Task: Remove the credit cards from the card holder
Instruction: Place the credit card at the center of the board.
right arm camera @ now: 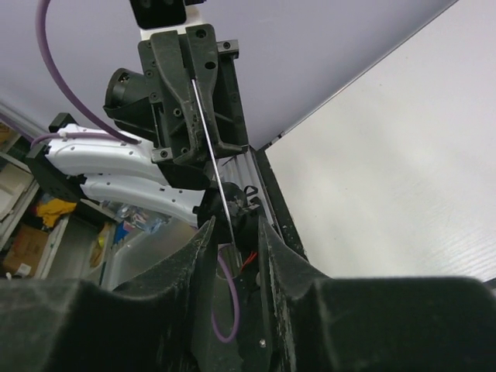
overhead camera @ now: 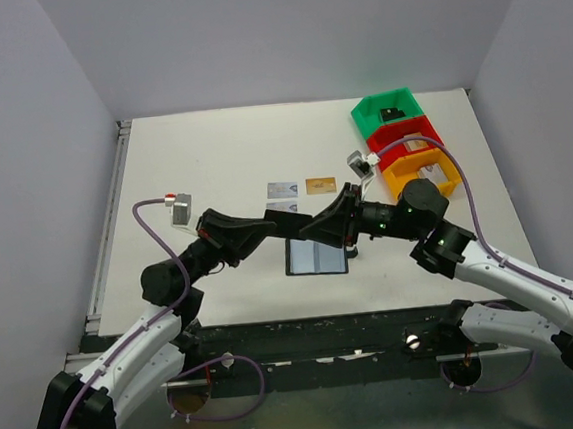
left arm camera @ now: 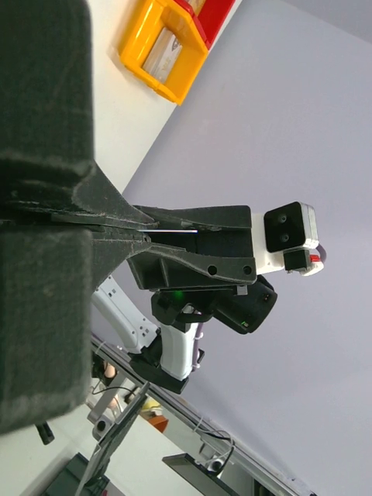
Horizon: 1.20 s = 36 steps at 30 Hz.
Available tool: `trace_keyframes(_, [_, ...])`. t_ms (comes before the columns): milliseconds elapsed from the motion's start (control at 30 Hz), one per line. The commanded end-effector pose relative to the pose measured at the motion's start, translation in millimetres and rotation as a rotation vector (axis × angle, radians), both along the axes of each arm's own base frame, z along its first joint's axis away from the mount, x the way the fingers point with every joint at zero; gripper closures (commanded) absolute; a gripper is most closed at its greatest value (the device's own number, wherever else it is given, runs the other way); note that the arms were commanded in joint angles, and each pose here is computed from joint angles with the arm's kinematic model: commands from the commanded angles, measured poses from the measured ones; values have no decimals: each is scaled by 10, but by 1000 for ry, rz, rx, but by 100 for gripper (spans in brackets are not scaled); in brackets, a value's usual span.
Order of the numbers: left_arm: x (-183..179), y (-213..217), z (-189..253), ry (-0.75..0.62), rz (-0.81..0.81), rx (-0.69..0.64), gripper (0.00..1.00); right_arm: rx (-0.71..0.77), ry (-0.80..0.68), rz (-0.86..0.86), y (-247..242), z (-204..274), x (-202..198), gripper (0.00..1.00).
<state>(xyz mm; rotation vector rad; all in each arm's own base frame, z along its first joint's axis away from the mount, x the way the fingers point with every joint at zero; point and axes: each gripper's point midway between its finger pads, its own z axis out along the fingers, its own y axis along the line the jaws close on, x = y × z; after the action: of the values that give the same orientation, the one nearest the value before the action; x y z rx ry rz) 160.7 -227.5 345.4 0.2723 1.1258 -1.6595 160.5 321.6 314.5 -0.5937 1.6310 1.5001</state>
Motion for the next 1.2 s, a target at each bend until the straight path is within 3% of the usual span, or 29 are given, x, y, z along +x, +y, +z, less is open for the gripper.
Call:
trace_keyframes(0, [-27, 26, 41, -22, -7, -29, 100, 58, -35, 52, 34, 164, -65, 71])
trace_keyframes(133, [-42, -26, -40, -41, -20, 26, 99, 58, -38, 61, 33, 148, -83, 93])
trace_keyframes(167, [-32, -27, -56, -43, -11, 42, 88, 59, -36, 61, 26, 151, -86, 97])
trace_keyframes(200, [-27, -29, -80, -43, -1, 62, 71, 58, -35, 61, 17, 143, -86, 100])
trace_keyframes(267, [8, -25, -137, -29, 23, 109, 46, 54, -38, 54, -23, 151, -73, 100])
trace_keyframes(333, [10, -2, -140, -41, 46, 142, 39, 35, -39, 64, -55, 138, -72, 100])
trace_keyframes(733, [-79, -28, -203, -81, -54, 278, 39, -92, -23, 245, -76, -12, -211, 100])
trace_keyframes(967, [-71, -89, -252, -59, -115, 292, 52, -106, -16, 278, -75, -47, -253, 100])
trace_keyframes(1167, [-71, -80, -282, -58, -114, 294, 58, -109, -18, 270, -86, -63, -243, 100])
